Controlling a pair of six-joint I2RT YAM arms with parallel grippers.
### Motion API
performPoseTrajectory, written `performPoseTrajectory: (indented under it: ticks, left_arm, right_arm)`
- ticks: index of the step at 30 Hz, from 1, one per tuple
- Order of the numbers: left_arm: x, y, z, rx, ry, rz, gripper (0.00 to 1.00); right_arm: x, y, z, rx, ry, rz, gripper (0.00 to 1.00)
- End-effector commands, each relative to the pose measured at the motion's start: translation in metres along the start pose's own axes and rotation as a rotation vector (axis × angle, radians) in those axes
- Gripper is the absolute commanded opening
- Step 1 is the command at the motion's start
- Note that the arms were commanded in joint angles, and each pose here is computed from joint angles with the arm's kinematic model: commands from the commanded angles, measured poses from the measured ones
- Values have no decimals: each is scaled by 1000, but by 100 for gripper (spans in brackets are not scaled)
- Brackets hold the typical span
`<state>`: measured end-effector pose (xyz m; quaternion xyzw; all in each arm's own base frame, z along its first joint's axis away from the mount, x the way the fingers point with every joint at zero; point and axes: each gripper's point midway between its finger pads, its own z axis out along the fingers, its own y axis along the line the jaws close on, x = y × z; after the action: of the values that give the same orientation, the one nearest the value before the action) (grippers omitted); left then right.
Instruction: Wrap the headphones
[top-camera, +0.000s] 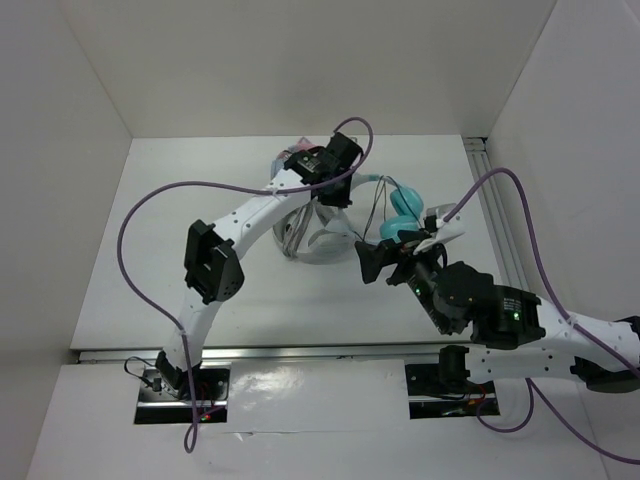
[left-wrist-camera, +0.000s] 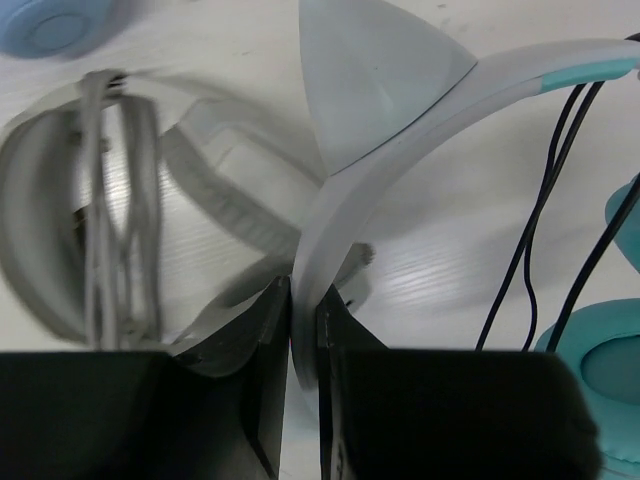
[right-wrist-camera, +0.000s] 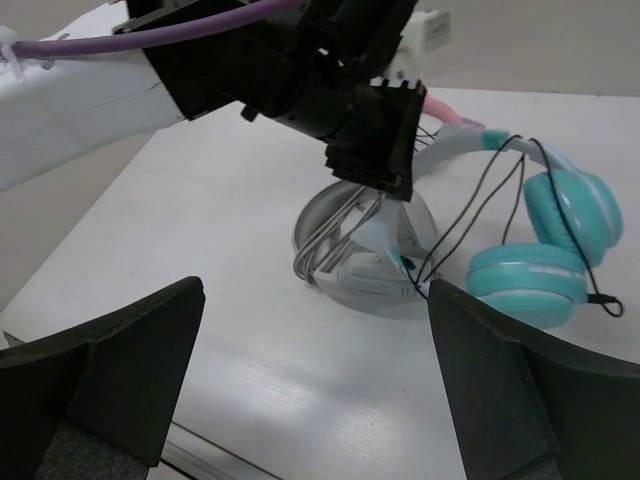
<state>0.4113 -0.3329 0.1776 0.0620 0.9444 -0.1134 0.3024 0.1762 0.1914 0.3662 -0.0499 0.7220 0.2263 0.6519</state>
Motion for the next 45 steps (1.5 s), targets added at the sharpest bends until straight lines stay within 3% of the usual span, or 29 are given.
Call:
performPoseTrajectory:
  ticks: [1, 7, 16, 21, 34, 37, 41, 43, 45]
  left_arm:
    - [-35, -52, -14, 170, -100, -45, 0]
    - [-37, -100, -1, 295, -128, -91, 0]
    - [-45, -136, 44, 370, -230, -203, 0]
    - [-45, -135, 87, 305, -287, -230, 0]
    - [-40, -110, 133, 197, -308, -295, 0]
    - [-42, -103, 135, 181, -308, -322, 26]
    - [-46, -107, 131, 199, -311, -323, 35]
    - [-49, -111, 127, 214, -315, -324, 52]
    - [-57, -114, 116, 236, -324, -326, 60]
  right_arm:
    - [-3, -9, -6, 18, -5, 20, 100]
    - [2, -10, -7, 15, 19, 19, 100]
    - [5, -16, -17, -29, 23, 80, 100]
    - [6, -19, -19, -27, 28, 81, 100]
    - [16, -27, -22, -22, 39, 82, 100]
    - [21, -29, -22, -18, 49, 67, 100]
    - [22, -30, -22, -16, 54, 59, 100]
    - [22, -30, -22, -16, 54, 59, 100]
    - [24, -30, -23, -14, 58, 51, 100]
